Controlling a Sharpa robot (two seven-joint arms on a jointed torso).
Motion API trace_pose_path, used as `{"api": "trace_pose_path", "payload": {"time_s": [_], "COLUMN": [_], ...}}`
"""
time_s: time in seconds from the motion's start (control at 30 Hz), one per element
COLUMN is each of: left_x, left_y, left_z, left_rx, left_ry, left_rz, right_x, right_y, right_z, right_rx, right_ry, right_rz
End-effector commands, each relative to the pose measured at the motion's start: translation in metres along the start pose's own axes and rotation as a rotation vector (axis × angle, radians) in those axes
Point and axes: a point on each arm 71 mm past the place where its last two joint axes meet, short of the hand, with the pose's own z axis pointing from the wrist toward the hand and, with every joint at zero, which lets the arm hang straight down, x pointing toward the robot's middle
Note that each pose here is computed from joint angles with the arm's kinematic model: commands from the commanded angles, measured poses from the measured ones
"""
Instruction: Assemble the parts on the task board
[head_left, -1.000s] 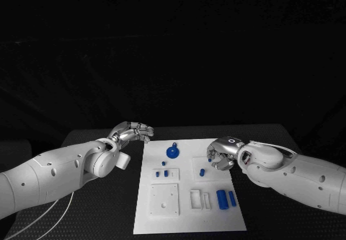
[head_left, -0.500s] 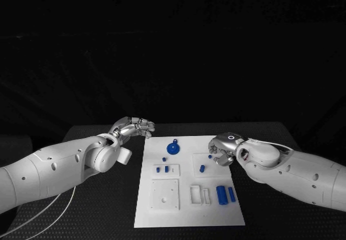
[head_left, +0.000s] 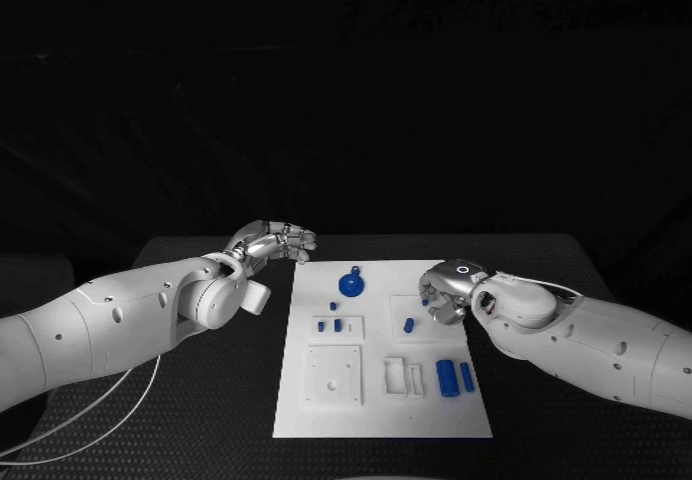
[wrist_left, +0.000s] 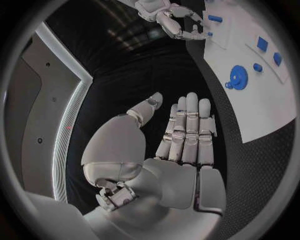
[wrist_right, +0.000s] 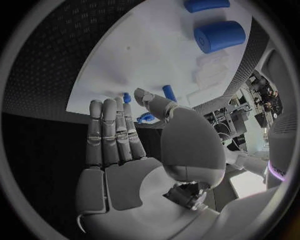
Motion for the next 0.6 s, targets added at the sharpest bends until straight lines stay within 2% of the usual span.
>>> {"api": "trace_pose_path", "payload": {"time_s": [0.03, 0.6], "left_x": [0.0031, 0.0017], "left_y": [-0.0013, -0.0003], "left_z": [0.0008, 0.0014], "left_rx": [0.010, 0.000], "left_ry": [0.013, 0.009], "left_rz": [-0.016, -0.025], "right_x": [0.0010, 0.0076], "right_y": [0.0008, 0.0047], "right_z": [0.0010, 0.0065], "right_rx": [0.000, -0.003], "right_ry": [-0.012, 0.013], "right_rz": [-0.013, -0.012]}}
